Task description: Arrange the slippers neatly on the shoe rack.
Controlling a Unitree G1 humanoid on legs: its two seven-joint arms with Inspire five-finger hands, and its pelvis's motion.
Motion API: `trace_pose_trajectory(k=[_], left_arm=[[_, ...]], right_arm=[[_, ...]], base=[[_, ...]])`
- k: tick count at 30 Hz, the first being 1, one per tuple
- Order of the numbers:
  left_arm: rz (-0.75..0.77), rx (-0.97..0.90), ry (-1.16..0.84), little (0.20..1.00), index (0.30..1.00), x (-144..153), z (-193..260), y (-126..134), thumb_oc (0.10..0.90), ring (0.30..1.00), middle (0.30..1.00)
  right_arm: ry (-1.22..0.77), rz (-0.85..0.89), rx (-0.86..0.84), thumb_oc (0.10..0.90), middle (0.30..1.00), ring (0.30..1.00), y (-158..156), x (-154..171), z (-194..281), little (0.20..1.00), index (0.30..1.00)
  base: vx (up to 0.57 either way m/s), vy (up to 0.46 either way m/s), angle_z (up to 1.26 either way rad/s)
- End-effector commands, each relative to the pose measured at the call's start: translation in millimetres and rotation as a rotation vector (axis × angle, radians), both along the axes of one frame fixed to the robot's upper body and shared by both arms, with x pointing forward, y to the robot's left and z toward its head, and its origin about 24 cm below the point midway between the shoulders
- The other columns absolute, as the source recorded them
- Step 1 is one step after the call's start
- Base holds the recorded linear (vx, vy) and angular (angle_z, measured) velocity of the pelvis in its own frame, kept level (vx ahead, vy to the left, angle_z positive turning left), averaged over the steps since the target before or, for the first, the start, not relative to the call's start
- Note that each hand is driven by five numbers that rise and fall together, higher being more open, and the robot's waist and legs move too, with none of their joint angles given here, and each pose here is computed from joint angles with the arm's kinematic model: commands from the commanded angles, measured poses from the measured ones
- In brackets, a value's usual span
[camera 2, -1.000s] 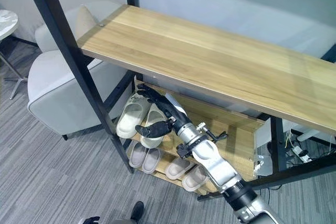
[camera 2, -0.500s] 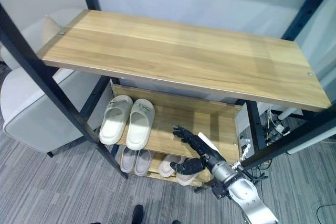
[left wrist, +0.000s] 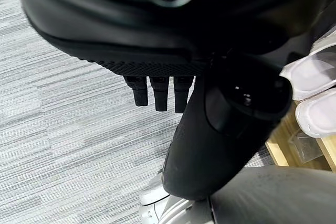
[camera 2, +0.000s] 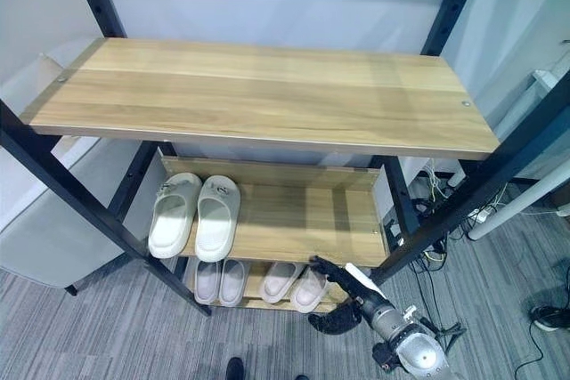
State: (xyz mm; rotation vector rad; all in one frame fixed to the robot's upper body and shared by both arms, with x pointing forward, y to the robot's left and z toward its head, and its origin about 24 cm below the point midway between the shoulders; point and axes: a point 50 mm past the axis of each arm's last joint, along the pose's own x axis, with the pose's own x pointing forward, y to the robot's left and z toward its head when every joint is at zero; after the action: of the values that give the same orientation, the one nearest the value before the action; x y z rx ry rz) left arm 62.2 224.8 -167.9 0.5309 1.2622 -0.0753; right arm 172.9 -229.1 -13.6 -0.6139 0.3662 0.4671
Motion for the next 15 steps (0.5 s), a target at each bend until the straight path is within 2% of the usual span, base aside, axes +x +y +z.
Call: trace_pose_trajectory(k=[1, 7, 11, 15], left_arm=[[-0.106, -0.123, -0.079, 0.9, 0.9, 36.1, 0.0, -42.5, 0.8, 0.9, 0.9], [-0.14, -0.118, -0.075, 0.9, 0.9, 35.5, 0.0, -42.6, 0.8, 0.9, 0.9], [-0.172, -0.105, -0.088, 0.9, 0.9, 39.2, 1.1, -43.0, 0.8, 0.9, 0.9], [-0.189, -0.09, -0.097, 0.9, 0.9, 41.9, 2.1, -41.4, 0.8, 0.9, 0.9]], right_arm=[[-0.117, 0.078, -0.047, 0.8, 0.9, 0.9, 3.9, 13.1, 15.7, 0.9, 0.9], [0.016, 0.018, -0.173, 0.8, 0.9, 0.9, -10.1, -1.6, -24.6, 0.9, 0.9], [0.11, -0.026, -0.268, 0.8, 0.9, 0.9, -9.6, -10.0, -60.2, 0.9, 0.9], [0.185, -0.09, -0.283, 0.8, 0.9, 0.9, -4.0, -15.7, -83.9, 0.9, 0.9]], base=[[0.0, 0.0, 0.0], [0.0, -0.028, -0.01], [0.02, -0.015, 0.0], [0.0, -0.008, 0.0]])
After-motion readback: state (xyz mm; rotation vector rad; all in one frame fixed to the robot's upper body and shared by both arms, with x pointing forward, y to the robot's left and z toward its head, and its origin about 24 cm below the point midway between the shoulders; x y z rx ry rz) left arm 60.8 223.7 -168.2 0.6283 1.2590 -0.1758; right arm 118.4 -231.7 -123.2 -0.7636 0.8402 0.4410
